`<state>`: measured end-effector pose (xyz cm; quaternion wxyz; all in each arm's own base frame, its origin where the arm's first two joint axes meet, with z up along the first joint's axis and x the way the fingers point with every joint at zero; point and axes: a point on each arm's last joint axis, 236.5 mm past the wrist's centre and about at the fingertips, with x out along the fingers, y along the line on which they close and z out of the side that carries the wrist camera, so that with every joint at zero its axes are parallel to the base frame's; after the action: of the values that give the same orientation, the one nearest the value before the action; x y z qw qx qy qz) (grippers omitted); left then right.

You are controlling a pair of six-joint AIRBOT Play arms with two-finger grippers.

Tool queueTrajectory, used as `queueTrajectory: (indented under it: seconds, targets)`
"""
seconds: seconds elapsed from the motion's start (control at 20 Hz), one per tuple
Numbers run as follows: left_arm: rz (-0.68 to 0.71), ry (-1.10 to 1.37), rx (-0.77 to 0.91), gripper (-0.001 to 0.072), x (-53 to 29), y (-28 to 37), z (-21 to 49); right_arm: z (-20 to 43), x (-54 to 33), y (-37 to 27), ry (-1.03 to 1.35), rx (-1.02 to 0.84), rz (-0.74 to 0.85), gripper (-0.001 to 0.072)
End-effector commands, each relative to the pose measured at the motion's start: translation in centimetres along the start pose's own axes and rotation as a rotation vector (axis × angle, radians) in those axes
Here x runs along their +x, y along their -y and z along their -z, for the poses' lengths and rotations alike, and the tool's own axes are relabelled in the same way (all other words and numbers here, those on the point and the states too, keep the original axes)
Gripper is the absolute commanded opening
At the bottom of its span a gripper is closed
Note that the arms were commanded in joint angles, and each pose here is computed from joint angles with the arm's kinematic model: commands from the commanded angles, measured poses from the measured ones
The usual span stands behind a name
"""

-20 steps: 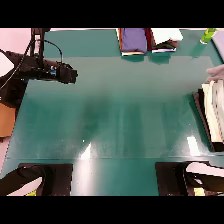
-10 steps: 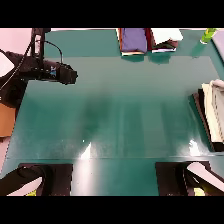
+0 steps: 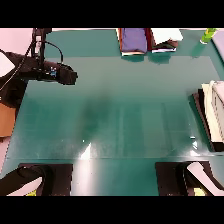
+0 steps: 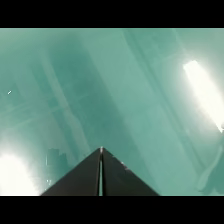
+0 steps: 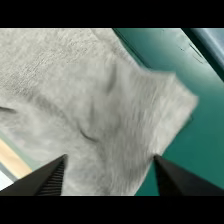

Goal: Fold the shirts.

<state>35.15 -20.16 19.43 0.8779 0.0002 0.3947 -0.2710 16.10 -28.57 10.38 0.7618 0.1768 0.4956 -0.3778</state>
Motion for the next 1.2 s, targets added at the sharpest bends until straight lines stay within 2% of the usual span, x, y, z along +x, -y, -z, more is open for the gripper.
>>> queueTrajectory:
  seconds: [0.0,0.15,0.3,0.4,0.55,0.6,0.75,0.8,0.85,1.15]
  targets:
    - [0.000,-0.001,0.001,0.0023,0.0,0.0,0.0,-0.1,0.1,1.8,-0.018,-0.029,0.069,0.0659]
    - [0.000,0.001,0.000,0.0023,0.0,0.0,0.0,-5.3,-3.0,-2.9,0.134,-0.028,-0.088,0.0657]
    - [-0.001,0.012,0.001,0.0023,0.0,-0.1,-0.3,-8.0,-7.0,-15.2,0.217,-0.129,-0.425,0.0657]
    - [-0.007,0.024,0.003,0.0023,0.0,-0.2,-0.6,-5.9,-9.9,-24.3,0.186,-0.250,-0.653,0.0657]
    - [-0.009,0.033,0.003,0.0023,0.0,-0.3,-0.8,0.3,-12.8,-34.8,0.114,-0.514,-0.829,0.0654]
    - [-0.008,0.034,0.002,0.0023,0.0,-0.2,-0.8,2.9,-13.7,-37.7,0.084,-0.600,-0.874,0.0607]
    - [-0.006,0.034,0.001,0.0024,0.0,-0.2,-0.8,10.0,-15.9,-43.8,0.023,-0.805,-0.974,0.0342]
    - [-0.006,0.034,0.002,0.0023,0.0,-0.2,-0.8,12.1,-16.6,-45.2,0.020,-0.875,-1.001,0.0153]
    - [-0.006,0.034,0.001,0.0023,0.0,-0.2,-0.8,13.9,-17.2,-46.2,0.013,-0.925,-1.021,0.0015]
    - [-0.006,0.034,0.001,0.0023,0.0,-0.2,-0.8,18.3,-19.1,-48.2,-0.001,-1.025,-1.078,0.0014]
